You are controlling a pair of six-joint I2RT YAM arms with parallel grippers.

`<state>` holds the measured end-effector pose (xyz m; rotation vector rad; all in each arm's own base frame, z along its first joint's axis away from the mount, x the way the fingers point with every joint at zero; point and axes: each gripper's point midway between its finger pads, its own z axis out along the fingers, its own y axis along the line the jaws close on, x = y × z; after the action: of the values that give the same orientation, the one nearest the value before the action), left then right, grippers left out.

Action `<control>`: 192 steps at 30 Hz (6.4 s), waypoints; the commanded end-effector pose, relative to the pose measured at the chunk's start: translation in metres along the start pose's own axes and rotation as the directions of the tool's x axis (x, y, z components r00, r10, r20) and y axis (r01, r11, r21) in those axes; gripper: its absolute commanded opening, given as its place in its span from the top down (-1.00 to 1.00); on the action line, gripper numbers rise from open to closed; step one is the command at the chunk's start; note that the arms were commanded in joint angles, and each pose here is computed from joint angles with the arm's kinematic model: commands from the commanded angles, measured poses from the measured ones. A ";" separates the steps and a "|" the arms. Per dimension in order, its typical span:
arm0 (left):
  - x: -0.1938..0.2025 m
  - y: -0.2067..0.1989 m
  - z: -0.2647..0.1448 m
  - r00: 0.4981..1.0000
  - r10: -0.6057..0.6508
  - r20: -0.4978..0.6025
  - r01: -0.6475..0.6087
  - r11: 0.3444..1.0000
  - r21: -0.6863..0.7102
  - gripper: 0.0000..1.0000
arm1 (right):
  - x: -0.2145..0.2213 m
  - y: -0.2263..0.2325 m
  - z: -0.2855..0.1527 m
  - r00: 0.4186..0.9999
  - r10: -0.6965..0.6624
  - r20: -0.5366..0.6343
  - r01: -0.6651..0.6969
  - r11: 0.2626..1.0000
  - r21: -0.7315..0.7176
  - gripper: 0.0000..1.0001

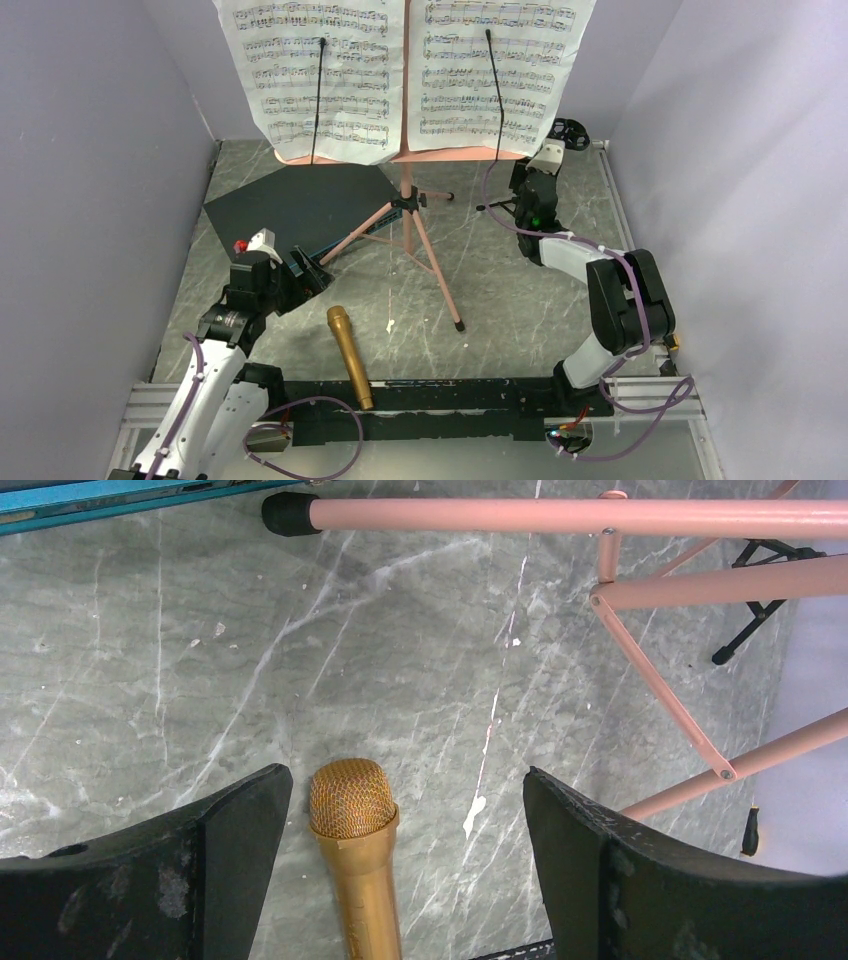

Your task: Set up the instrument practice props

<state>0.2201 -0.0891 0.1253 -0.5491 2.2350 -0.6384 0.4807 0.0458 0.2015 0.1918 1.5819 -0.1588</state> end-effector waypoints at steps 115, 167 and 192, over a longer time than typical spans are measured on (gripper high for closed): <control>0.112 0.038 0.034 0.935 0.002 -0.356 -0.165 0.887 -0.430 -0.20 | 0.031 0.040 -0.244 0.851 0.195 -0.488 -0.429 0.794 -0.430 -0.99; 0.086 -0.257 -0.100 0.880 0.426 0.209 -0.268 0.082 0.960 0.95 | -0.017 0.124 -0.376 0.836 0.027 -0.548 -0.549 0.049 -0.834 -0.82; 0.093 -0.258 -0.103 0.881 0.416 0.226 -0.292 0.101 0.951 0.95 | -0.059 0.183 -0.417 0.838 0.053 -0.543 -0.525 -0.195 -0.828 -0.22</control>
<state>0.1360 -0.3154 0.2652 0.7160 1.5006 -1.6345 0.1101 0.3076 0.2281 -0.6904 1.6527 1.6685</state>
